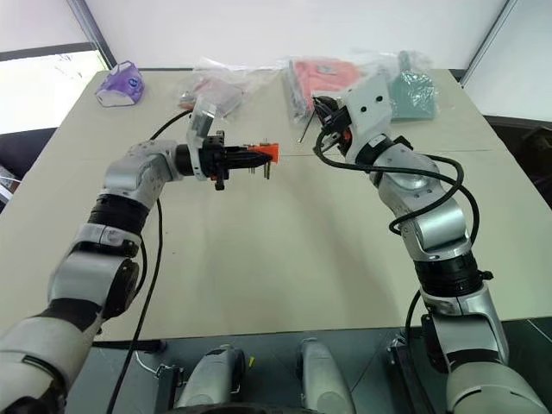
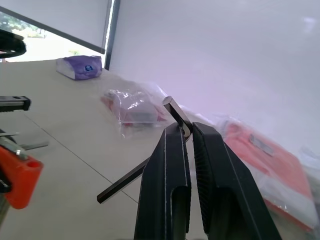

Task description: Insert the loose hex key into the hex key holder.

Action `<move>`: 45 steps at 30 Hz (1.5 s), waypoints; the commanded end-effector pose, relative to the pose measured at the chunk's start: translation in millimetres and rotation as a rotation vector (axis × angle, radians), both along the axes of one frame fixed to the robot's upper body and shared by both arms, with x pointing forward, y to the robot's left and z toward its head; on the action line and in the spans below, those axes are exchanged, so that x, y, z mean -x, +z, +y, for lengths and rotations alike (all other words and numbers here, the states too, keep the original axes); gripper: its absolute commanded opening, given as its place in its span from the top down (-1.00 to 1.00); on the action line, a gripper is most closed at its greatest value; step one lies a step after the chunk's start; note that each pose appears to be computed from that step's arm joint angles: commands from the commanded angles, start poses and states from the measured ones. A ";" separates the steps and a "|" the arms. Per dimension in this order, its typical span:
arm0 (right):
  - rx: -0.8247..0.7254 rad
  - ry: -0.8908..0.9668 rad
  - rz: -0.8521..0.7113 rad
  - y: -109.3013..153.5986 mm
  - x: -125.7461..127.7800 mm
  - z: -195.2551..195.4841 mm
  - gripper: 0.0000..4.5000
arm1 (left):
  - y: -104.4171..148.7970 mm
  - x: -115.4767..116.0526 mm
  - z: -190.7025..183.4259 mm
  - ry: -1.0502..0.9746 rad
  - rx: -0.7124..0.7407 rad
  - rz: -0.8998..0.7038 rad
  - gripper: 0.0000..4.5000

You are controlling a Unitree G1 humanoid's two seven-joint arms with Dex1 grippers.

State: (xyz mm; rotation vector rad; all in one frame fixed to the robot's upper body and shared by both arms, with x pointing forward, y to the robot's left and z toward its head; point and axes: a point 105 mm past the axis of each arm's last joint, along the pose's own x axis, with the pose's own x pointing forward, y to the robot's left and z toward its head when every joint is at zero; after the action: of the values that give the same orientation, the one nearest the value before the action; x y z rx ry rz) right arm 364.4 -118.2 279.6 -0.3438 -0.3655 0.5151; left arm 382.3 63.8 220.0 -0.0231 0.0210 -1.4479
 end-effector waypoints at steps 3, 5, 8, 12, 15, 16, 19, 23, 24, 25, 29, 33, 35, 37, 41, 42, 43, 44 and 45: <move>-0.026 0.029 -0.126 28.9 14.4 6.2 0.88 | 7.3 -1.6 -3.6 -0.032 -0.017 -0.073 1.00; -0.029 0.033 -0.130 29.4 15.3 7.8 0.88 | 6.0 -3.0 -4.2 -0.030 -0.022 -0.080 1.00; -0.033 0.048 -0.132 29.7 18.2 11.3 0.88 | 7.2 -5.3 -4.5 -0.021 -0.015 -0.087 1.00; -0.034 0.061 -0.133 29.4 20.6 14.7 0.88 | 10.4 -6.2 -8.1 -0.021 0.001 -0.101 1.00; -0.035 0.068 -0.131 28.5 21.5 17.4 0.88 | 12.2 -6.6 -9.6 -0.018 0.005 -0.119 1.00; -0.035 0.071 -0.130 28.0 21.9 18.6 0.88 | 13.6 -6.8 -10.0 -0.018 0.011 -0.122 1.00; -0.034 0.072 -0.128 26.6 21.9 19.7 0.88 | 16.2 -6.8 -10.4 -0.018 0.022 -0.124 1.00; -0.029 0.057 -0.127 22.9 19.5 17.5 0.88 | 21.7 -7.8 -11.5 -0.011 0.054 -0.122 1.00; -0.030 0.056 -0.125 22.1 19.2 17.7 0.88 | 22.3 -7.5 -11.7 -0.013 0.059 -0.125 1.00; -0.029 0.055 -0.124 21.4 19.3 17.7 0.88 | 22.3 -7.1 -12.1 -0.015 0.059 -0.125 1.00; -0.028 0.053 -0.121 20.1 19.2 17.5 0.88 | 21.7 -6.4 -12.2 -0.018 0.055 -0.129 1.00; -0.030 0.052 -0.118 19.4 18.5 17.3 0.88 | 20.8 -5.8 -12.6 -0.022 0.053 -0.129 1.00; -0.028 0.053 -0.118 19.1 18.3 17.7 0.88 | 20.4 -5.3 -12.6 -0.026 0.054 -0.124 1.00; -0.028 0.051 -0.121 19.7 18.2 17.5 0.88 | 17.1 -3.8 -11.9 -0.037 0.036 -0.126 1.00; -0.029 0.044 -0.134 23.7 17.7 16.0 0.88 | 6.5 -1.4 -10.3 -0.050 -0.008 -0.124 1.00; -0.029 0.044 -0.136 24.2 17.9 15.9 0.88 | 5.6 -0.9 -10.3 -0.052 -0.008 -0.120 1.00; -0.029 0.045 -0.137 24.5 18.0 15.9 0.88 | 5.4 -0.4 -10.5 -0.054 -0.007 -0.122 1.00; -0.028 0.045 -0.137 24.7 17.8 15.9 0.88 | 5.4 -0.1 -10.6 -0.054 -0.006 -0.123 1.00; -0.029 0.045 -0.137 24.8 17.8 15.9 0.88 | 6.3 0.0 -10.8 -0.054 0.000 -0.118 1.00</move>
State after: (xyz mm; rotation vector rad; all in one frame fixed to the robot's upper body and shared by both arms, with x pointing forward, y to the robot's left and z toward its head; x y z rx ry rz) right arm 354.7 -100.5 284.7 -0.3440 -0.4282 0.5448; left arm 384.5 54.7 209.4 0.0314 -0.0183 -1.4863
